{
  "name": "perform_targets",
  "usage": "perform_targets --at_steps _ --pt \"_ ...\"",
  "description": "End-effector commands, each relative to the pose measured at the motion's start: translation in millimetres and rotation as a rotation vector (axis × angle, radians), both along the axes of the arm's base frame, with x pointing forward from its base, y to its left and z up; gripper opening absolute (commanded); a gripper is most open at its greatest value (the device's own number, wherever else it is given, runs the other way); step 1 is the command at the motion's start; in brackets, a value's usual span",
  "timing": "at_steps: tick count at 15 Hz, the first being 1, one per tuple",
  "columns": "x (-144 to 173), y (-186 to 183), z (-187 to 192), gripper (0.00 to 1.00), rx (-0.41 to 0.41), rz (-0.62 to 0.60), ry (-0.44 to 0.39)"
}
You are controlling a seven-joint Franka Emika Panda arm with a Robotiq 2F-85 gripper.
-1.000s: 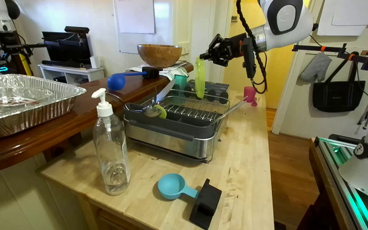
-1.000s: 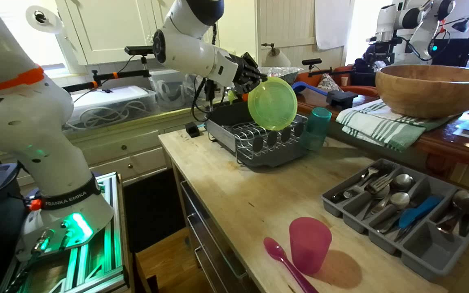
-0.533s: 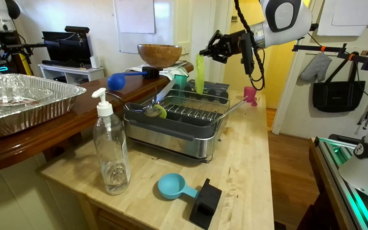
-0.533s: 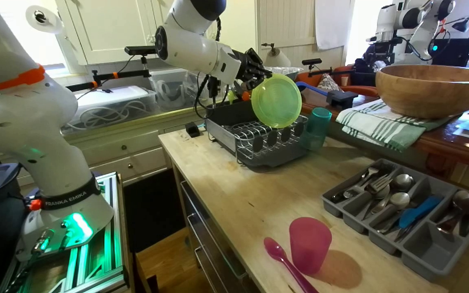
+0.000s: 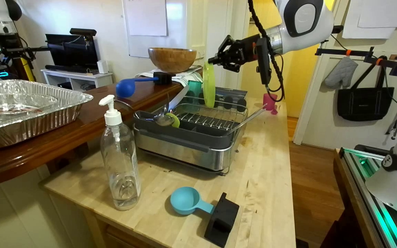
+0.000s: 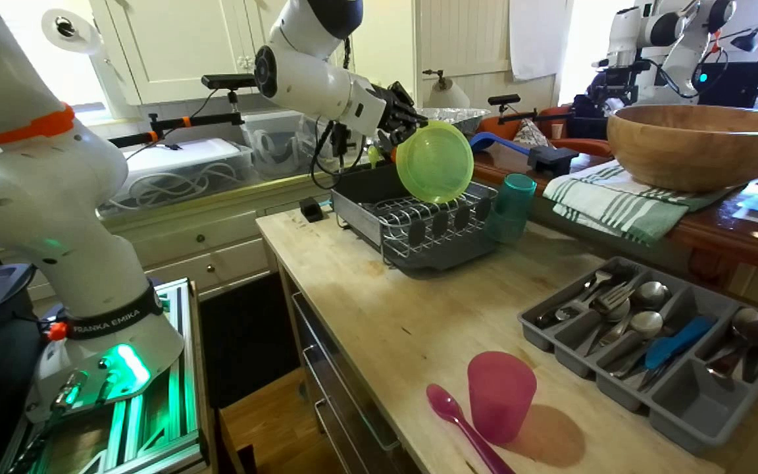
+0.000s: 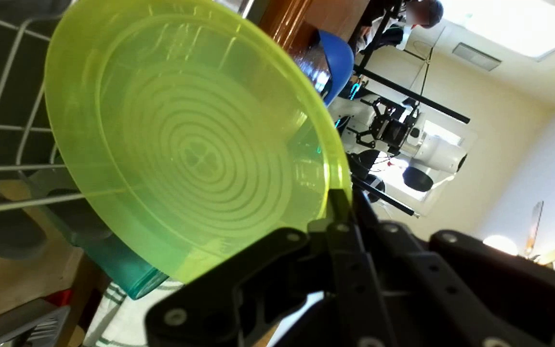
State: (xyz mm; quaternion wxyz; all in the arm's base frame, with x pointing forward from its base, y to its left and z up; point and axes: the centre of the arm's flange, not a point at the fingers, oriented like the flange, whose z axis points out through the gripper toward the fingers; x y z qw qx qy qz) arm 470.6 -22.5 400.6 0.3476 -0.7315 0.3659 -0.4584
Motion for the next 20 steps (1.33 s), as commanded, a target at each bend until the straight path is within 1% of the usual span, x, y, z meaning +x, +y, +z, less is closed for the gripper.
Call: perform_targets --at_steps 1,8,13,16,20 --pt "13.0 32.2 -24.2 0.01 -0.009 -0.035 0.018" --pt "17.0 29.9 -34.8 0.01 -0.021 -0.075 0.05" --pt "26.7 48.5 -41.5 0.01 -0.024 -0.047 0.068" --pt "33.4 56.3 -45.5 0.01 -0.033 -0.047 0.059" --pt "40.7 52.3 -46.2 0.01 -0.031 -0.079 0.042"
